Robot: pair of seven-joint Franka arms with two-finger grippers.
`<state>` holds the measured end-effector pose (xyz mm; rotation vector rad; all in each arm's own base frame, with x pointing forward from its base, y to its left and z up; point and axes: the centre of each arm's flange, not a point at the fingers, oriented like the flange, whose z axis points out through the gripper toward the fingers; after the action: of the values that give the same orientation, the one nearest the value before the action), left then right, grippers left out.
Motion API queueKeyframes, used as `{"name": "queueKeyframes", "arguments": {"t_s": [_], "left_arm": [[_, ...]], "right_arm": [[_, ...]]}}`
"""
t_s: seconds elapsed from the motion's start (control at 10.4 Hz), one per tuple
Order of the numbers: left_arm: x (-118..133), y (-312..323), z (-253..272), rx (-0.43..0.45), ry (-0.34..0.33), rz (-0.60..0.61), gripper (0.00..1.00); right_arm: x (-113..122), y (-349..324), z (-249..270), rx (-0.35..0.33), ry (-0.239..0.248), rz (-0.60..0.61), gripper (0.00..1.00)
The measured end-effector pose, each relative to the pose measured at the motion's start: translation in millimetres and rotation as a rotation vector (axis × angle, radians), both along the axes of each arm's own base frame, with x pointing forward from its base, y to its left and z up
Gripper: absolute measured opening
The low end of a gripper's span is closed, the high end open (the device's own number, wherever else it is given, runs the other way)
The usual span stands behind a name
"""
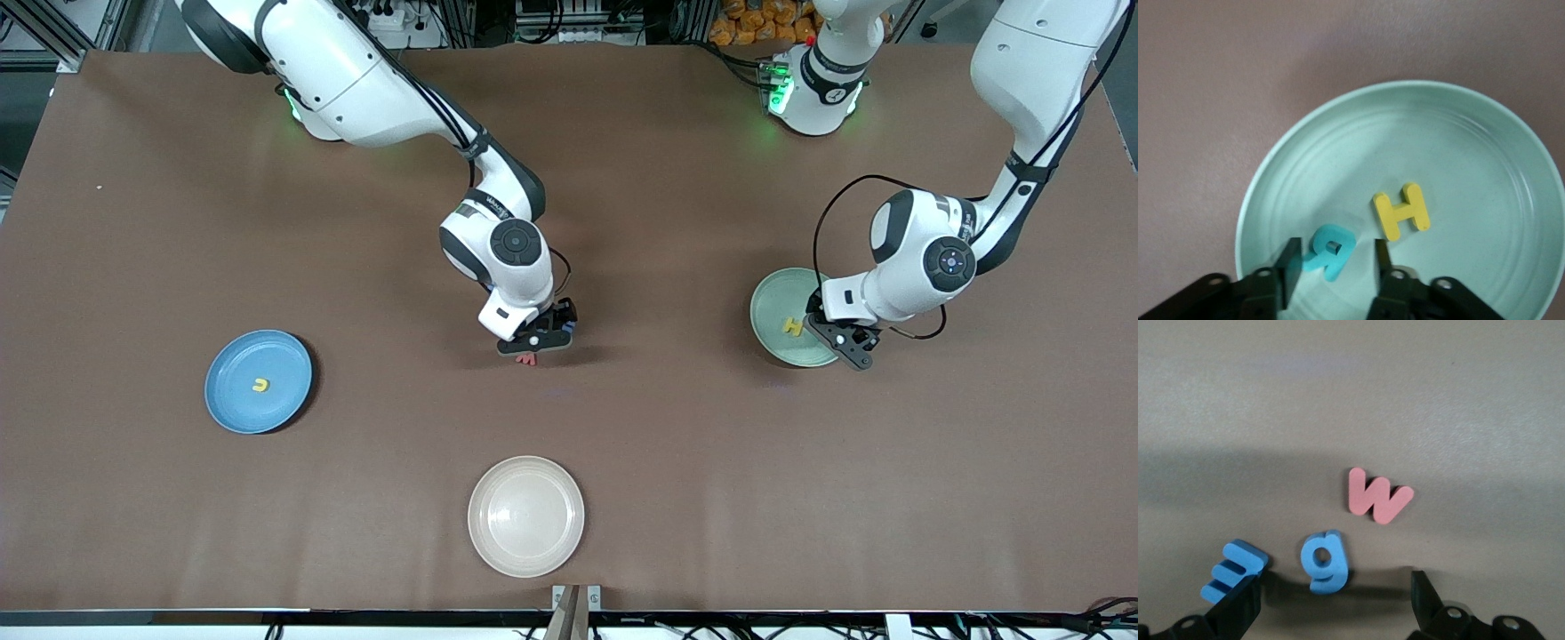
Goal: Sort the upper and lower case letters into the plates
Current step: 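Release the R onto the green plate with the left gripper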
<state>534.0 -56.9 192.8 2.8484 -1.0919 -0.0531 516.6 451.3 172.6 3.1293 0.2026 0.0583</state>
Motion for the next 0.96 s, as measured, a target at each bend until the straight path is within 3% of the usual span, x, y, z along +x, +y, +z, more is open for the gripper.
{"name": "queueKeyframes", "arguments": {"t_s": [0.29,0.48,0.77,0.96], "left_arm": [[-0.6,0.3,3.3,0.002,-0.006,0.062,1.0],[0.8,-25.4,22.3,0.004,-0.025,0.169,1.0],[-9.5,-154.1,86.8,-0.059,-0.016,0.335,1.0],[-26.8,-235.1,109.6,-0.106,-0.001,0.442,1.0]], "right_arm": [[7.0,-1.6,6.8,0.007,-0.013,-0.009,1.0],[14.0,5.3,23.1,0.035,-0.019,-0.052,1.0],[18.0,32.6,54.9,0.117,0.02,-0.243,1.0],[9.2,46.5,49.6,0.123,0.037,-0.384,1.0]]}}
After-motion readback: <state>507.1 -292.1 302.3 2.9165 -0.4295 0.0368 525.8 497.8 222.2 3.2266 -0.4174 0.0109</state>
